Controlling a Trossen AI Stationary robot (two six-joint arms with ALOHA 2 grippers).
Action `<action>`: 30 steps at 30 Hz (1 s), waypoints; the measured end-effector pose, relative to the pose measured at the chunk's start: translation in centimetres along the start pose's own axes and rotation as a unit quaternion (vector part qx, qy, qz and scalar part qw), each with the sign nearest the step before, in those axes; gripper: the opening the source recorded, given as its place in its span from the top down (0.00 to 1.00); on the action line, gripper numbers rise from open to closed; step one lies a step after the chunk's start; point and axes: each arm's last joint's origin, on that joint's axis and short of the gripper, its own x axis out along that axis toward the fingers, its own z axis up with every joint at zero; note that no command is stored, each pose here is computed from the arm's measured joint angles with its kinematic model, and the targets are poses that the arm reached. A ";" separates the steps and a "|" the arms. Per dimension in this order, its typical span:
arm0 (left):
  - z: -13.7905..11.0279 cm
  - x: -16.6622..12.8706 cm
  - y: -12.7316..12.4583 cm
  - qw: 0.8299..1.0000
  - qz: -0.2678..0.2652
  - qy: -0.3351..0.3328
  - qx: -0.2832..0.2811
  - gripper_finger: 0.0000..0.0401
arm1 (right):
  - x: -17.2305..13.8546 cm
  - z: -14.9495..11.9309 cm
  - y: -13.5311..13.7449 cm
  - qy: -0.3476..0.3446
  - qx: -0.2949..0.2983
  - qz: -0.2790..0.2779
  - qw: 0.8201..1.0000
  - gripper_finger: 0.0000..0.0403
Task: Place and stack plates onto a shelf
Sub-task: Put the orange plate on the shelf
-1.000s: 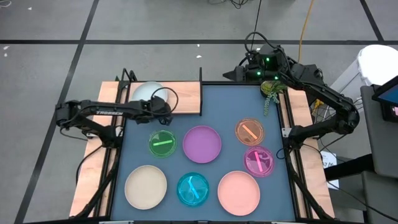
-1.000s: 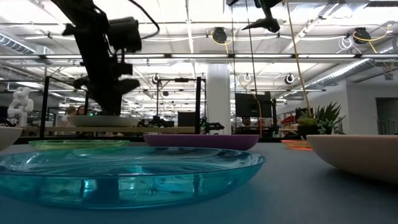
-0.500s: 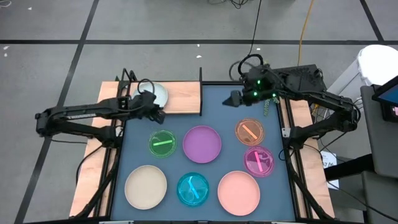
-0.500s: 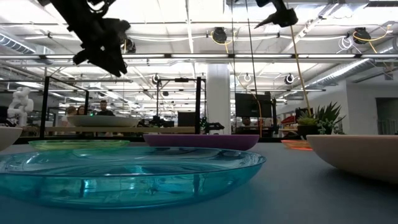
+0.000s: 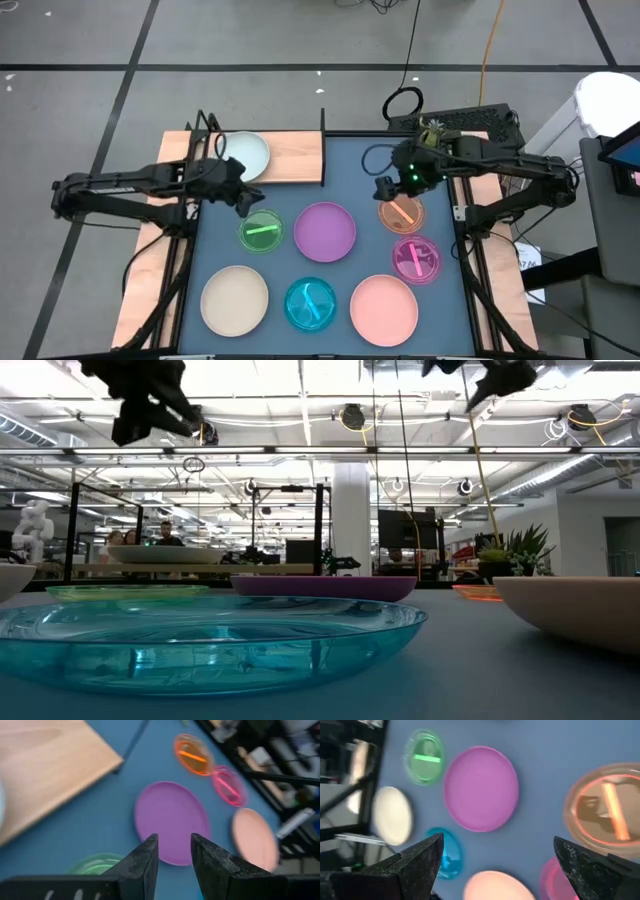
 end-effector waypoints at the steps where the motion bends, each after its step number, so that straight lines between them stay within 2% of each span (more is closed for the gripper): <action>1: -0.2 -0.2 -0.3 1.000 -0.011 0.000 0.003 0.71 | 0.2 -0.3 -0.1 0.004 -0.001 -0.020 1.000 0.11; 7: -1.0 -0.5 -2.3 0.997 -0.077 0.002 0.027 0.71 | 1.9 -1.4 -0.7 0.028 -0.024 -0.145 0.989 0.13; 17: -1.8 -0.6 -3.3 0.993 -0.102 0.013 0.055 0.71 | 8.9 -1.3 -0.8 0.074 -0.032 -0.241 0.967 0.26; 26: -1.8 -0.6 -3.2 0.993 -0.095 0.008 0.074 0.71 | 14.7 -2.2 -3.0 0.094 -0.069 -0.233 0.965 0.34; 30: -1.7 -0.6 -3.1 0.994 -0.081 -0.006 0.077 0.71 | 16.6 -2.7 -4.3 0.096 -0.109 -0.216 0.965 0.37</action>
